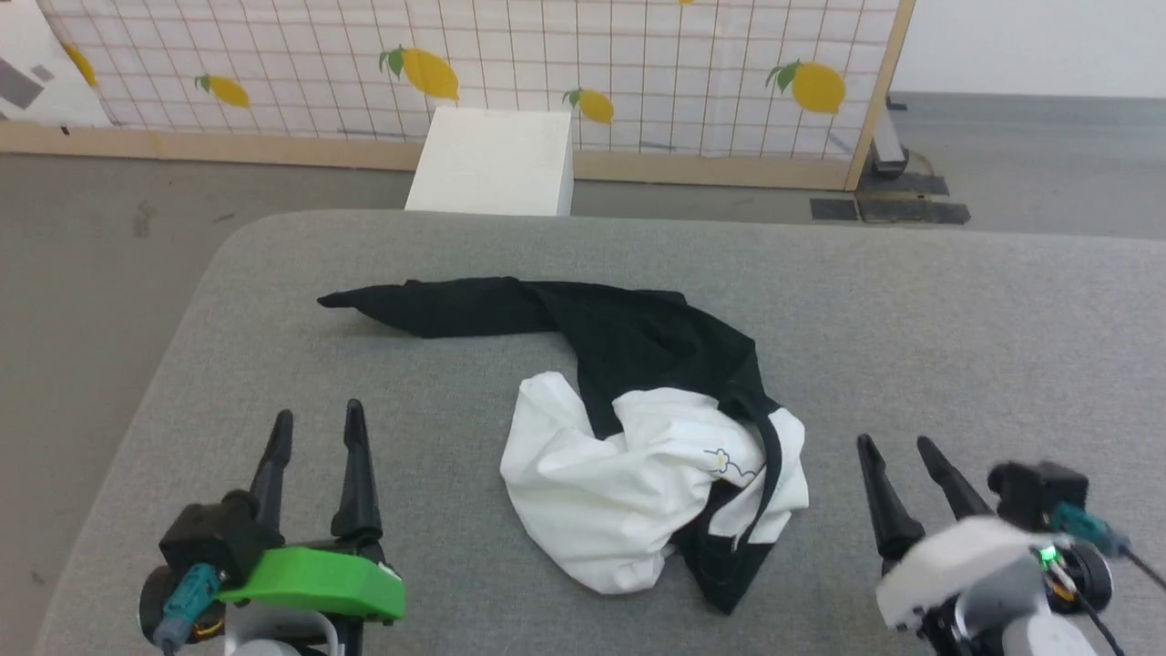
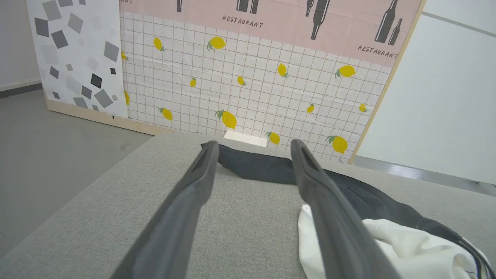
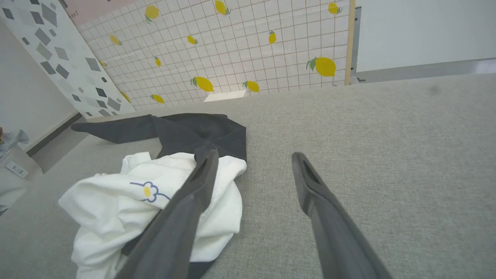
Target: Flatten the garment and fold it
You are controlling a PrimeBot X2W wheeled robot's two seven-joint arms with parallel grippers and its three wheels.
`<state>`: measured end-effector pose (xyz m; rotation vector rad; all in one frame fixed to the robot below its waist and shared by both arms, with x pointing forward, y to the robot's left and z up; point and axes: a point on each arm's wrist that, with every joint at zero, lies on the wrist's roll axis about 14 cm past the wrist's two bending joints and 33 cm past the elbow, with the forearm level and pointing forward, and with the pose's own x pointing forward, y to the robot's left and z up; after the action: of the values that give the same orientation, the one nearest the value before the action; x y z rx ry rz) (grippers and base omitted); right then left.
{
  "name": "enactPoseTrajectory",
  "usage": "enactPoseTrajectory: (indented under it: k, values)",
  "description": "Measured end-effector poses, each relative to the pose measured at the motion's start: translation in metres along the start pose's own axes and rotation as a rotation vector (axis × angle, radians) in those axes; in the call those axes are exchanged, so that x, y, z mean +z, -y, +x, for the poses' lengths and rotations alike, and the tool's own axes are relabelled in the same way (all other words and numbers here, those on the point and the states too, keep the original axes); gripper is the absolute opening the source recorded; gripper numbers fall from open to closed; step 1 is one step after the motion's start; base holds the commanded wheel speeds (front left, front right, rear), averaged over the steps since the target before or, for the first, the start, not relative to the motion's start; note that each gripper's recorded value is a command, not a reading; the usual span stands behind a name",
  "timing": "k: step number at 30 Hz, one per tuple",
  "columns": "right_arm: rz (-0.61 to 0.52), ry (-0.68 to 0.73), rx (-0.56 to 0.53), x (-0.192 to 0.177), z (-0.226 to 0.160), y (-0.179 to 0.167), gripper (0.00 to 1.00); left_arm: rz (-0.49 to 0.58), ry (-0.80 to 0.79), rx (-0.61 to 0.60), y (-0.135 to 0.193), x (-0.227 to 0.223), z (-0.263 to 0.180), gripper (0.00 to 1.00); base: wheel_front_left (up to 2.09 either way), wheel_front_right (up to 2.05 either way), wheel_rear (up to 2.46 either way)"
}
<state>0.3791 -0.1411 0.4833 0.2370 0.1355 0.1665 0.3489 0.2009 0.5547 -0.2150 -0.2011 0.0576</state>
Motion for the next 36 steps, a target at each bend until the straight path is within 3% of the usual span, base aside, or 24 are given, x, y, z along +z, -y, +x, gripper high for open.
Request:
enactPoseTrajectory:
  k: [7,13,20,26,29,32,36]
  values:
    - [-0.122,-0.192,0.054,0.015,0.07,-0.02,1.0,-0.013,-0.011,-0.019,0.008,-0.011,0.005,1.0,0.0,0.0,0.0]
    - [-0.297,-0.497,0.044,-0.003,0.121,-0.027,1.0,-0.012,-0.016,-0.044,0.013,-0.017,0.015,1.0,0.0,0.0,0.0]
    - [-0.434,-0.73,0.062,-0.056,0.141,-0.035,1.0,-0.012,-0.045,-0.004,-0.002,-0.029,0.021,1.0,0.0,0.0,0.0]
    - [-0.475,-0.892,0.09,-0.105,0.135,-0.037,1.0,0.023,-0.072,0.039,-0.018,-0.037,0.018,1.0,0.0,0.0,0.0]
    - [-0.455,-0.862,0.106,-0.103,0.144,-0.043,0.0,0.028,-0.085,0.053,-0.023,-0.041,0.017,1.0,0.0,0.0,0.0]
    - [-0.382,-0.788,0.116,-0.094,0.151,-0.047,0.0,0.023,-0.089,0.045,-0.021,-0.043,0.018,1.0,0.0,0.0,0.0]
    - [-0.131,-0.554,0.063,-0.047,0.168,-0.036,0.0,0.022,-0.072,0.026,-0.016,-0.037,0.019,1.0,0.0,0.0,0.0]
